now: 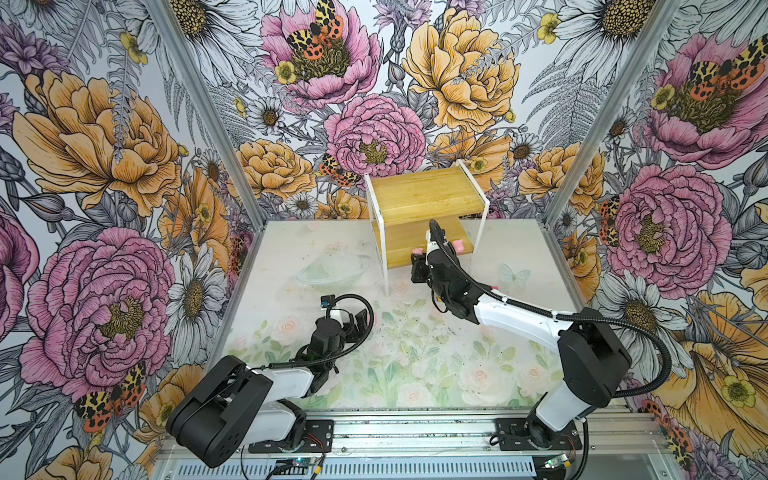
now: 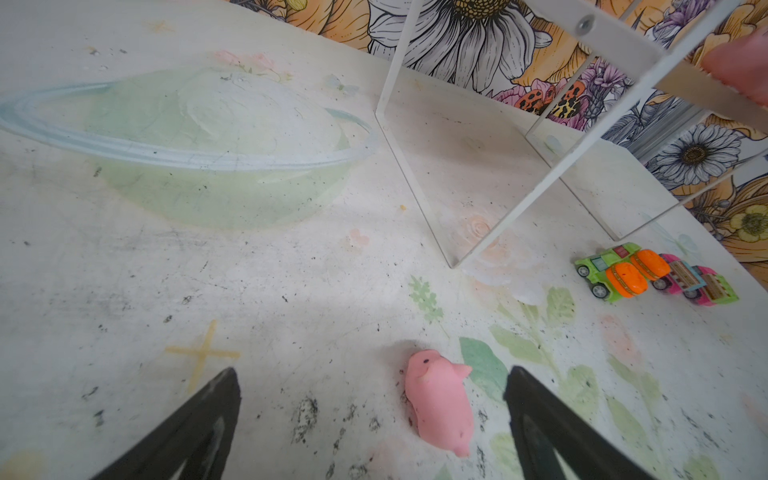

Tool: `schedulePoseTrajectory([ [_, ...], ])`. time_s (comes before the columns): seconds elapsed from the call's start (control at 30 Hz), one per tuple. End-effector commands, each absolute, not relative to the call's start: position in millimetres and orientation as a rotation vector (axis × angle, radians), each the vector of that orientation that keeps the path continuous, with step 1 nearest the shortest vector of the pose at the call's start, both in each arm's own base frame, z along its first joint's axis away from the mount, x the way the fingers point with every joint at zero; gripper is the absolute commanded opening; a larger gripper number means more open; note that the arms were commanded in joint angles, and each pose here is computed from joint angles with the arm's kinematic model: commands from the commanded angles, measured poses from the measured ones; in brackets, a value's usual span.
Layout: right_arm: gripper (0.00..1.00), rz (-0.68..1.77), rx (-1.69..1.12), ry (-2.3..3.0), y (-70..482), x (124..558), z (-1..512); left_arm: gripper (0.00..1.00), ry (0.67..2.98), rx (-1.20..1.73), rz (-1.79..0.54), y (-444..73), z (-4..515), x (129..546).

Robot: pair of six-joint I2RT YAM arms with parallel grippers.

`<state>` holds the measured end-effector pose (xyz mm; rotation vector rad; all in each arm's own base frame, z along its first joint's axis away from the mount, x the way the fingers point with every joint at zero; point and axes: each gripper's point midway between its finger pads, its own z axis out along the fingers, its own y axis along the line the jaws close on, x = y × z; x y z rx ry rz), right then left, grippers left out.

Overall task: Place and organize the plastic toys onto the shelf
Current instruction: 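Lift the third pig with the right gripper and carry it to the shelf, then lower the third pig onto the lower shelf board next to the others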

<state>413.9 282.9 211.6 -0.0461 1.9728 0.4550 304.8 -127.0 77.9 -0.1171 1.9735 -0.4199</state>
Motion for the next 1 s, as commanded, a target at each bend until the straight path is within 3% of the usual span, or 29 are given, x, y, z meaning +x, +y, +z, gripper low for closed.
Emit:
schedulePoseTrajectory([
  [0.0,0.33,0.470,0.010,1.932,283,424,225,0.99,1.967,-0.135,-0.415,-122,76,304],
  [0.97,0.32,0.418,0.039,1.964,285,437,204,0.99,1.967,-0.137,-0.411,-122,75,304],
])
